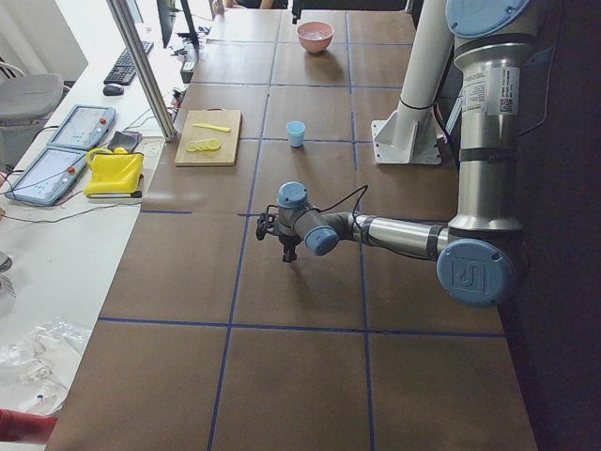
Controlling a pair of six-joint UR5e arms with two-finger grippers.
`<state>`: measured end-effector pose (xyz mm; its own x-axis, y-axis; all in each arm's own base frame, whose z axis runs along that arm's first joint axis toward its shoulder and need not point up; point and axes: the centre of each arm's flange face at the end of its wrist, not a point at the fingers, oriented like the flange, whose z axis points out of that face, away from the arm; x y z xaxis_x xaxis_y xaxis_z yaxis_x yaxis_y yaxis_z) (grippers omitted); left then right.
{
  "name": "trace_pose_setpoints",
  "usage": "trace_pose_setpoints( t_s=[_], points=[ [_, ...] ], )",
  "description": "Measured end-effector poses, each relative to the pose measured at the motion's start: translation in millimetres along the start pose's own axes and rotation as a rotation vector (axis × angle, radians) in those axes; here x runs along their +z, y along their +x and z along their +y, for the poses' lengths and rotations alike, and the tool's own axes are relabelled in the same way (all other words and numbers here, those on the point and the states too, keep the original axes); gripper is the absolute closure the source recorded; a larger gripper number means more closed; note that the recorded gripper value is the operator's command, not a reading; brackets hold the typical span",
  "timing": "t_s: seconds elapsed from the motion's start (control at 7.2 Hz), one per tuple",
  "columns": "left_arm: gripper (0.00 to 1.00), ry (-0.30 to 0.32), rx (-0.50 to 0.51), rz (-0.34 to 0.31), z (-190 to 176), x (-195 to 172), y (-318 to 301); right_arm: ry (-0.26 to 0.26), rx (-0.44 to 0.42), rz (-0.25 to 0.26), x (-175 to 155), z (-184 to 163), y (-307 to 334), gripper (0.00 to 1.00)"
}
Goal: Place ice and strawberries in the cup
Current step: 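Carry the strawberry with the left gripper over the blue cup, then open the left gripper to drop the strawberry into the cup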
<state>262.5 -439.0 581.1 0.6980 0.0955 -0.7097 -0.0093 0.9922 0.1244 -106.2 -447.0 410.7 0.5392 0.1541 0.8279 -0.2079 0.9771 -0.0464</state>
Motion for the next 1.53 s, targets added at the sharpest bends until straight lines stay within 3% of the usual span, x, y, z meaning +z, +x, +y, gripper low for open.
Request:
trace_pose_setpoints(
  t_s=[0.42, 0.83, 1.39, 1.53],
  points=[
    [1.0, 0.022, -0.108, 0.142, -21, -44, 78, -0.001, 0.01, 0.001, 0, 0, 1, 0.0],
    [1.0, 0.021, -0.191, 0.28, -68, -95, 261, 0.004, 0.014, 0.008, -2, -1, 10, 0.0],
    [1.0, 0.029, -0.24, 0.325, -66, -108, 453, 0.006, 0.014, 0.005, -3, 1, 12, 0.0],
    [0.91, 0.032, -0.243, 0.321, -70, -104, 470, 0.006, 0.013, 0.005, -4, 1, 11, 0.0]
  ],
)
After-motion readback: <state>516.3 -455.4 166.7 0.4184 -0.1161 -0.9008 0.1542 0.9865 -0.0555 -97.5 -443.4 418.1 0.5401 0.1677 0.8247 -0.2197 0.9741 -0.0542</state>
